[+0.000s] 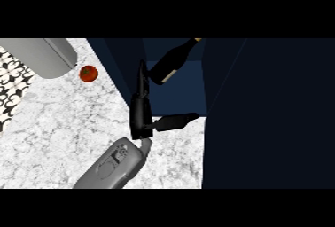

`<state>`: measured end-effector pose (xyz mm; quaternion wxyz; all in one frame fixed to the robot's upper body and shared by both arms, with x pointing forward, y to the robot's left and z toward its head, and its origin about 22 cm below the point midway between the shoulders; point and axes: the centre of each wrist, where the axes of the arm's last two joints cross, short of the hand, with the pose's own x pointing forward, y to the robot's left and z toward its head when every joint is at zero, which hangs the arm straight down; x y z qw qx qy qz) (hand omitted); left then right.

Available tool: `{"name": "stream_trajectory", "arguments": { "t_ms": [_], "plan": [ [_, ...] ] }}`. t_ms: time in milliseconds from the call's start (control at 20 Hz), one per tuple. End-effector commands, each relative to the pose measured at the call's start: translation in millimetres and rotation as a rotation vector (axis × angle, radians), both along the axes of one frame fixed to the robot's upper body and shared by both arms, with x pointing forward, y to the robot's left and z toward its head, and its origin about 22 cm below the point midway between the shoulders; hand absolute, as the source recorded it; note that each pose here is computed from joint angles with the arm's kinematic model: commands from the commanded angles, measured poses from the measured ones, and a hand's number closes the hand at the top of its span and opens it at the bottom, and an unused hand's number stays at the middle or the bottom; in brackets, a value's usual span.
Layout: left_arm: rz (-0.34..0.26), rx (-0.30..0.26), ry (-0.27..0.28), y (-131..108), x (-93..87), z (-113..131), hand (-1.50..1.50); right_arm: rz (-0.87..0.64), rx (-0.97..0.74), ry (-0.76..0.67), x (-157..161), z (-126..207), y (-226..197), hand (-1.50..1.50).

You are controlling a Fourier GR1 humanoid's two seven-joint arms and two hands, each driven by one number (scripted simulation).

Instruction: Pick up the wine, place it into the cabinet and close the cabinet

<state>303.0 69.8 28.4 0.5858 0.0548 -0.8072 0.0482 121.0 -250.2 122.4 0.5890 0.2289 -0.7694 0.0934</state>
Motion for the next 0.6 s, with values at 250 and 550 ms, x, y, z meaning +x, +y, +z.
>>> {"name": "stream_trajectory", "arguments": {
  "t_ms": [250, 550],
  "plan": [
    [-0.101, -0.017, -0.018, 41.6, -60.0, 10.2, -1.50, -0.031, -0.124, -0.082, -23.0, 34.8, 2.7, -1.50],
    [-0.072, 0.002, 0.003, 81.1, -89.7, 23.8, -1.50, -0.024, -0.122, -0.065, -20.1, 33.7, -3.7, -1.50]
  ]
}}
